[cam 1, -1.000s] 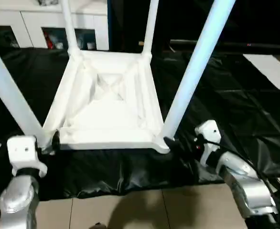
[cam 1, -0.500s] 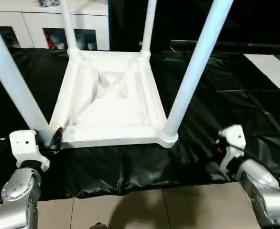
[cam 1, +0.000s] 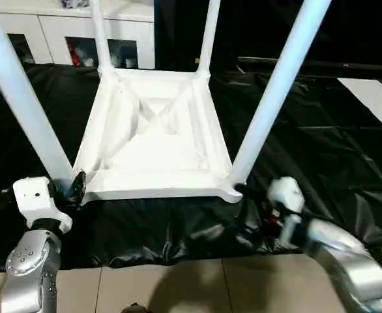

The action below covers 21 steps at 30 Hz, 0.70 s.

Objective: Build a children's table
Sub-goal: Flip table

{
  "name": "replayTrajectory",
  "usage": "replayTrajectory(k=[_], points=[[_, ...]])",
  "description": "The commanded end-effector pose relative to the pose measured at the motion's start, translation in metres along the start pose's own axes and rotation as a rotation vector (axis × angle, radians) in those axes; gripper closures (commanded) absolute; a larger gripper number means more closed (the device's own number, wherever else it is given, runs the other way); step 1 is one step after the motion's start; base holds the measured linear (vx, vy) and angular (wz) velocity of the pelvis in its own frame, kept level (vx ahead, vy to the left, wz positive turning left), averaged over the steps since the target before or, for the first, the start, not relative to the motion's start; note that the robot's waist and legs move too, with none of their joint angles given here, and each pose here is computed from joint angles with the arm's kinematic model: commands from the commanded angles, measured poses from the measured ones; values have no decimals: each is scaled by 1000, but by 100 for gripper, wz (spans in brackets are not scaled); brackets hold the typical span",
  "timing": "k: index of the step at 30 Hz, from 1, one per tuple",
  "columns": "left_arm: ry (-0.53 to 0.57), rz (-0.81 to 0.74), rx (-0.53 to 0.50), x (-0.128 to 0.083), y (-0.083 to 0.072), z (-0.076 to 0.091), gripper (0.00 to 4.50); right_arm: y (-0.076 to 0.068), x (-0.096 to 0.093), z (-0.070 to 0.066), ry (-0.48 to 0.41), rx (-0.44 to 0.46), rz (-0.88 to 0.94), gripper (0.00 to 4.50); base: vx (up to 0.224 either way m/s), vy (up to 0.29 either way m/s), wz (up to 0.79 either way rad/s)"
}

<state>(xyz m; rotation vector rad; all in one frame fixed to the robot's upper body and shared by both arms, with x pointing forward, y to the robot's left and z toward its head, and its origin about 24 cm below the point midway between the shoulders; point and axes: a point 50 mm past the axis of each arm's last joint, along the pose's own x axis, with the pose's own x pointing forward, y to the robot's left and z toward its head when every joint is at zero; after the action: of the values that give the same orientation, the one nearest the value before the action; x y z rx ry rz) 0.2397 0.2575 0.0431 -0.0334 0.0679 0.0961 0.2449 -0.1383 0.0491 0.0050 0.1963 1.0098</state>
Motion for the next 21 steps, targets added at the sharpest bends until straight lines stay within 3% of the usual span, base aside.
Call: replayTrajectory(k=[1,4,8,11,14,21], points=[[12,-72,-65,2,-11,-2,195,1,3,-5,30,5,33,0,0,0,0],[23,-87,-68,2,-12,-3,200,1,7,-5,30,3,29,0,0,0,0],[28,-90,-192,3,-19,1,209,-4,13,-1,5,20,7,0,0,0,0],[29,-107,-359,4,-31,4,209,-3,15,0,2,25,17,0,0,0,0],[37,-211,-504,3,-56,9,209,2,16,-1,-2,36,37,0,0,0,0],[50,-281,-519,4,-79,13,227,-7,26,-1,-30,116,-91,0,0,0,0]])
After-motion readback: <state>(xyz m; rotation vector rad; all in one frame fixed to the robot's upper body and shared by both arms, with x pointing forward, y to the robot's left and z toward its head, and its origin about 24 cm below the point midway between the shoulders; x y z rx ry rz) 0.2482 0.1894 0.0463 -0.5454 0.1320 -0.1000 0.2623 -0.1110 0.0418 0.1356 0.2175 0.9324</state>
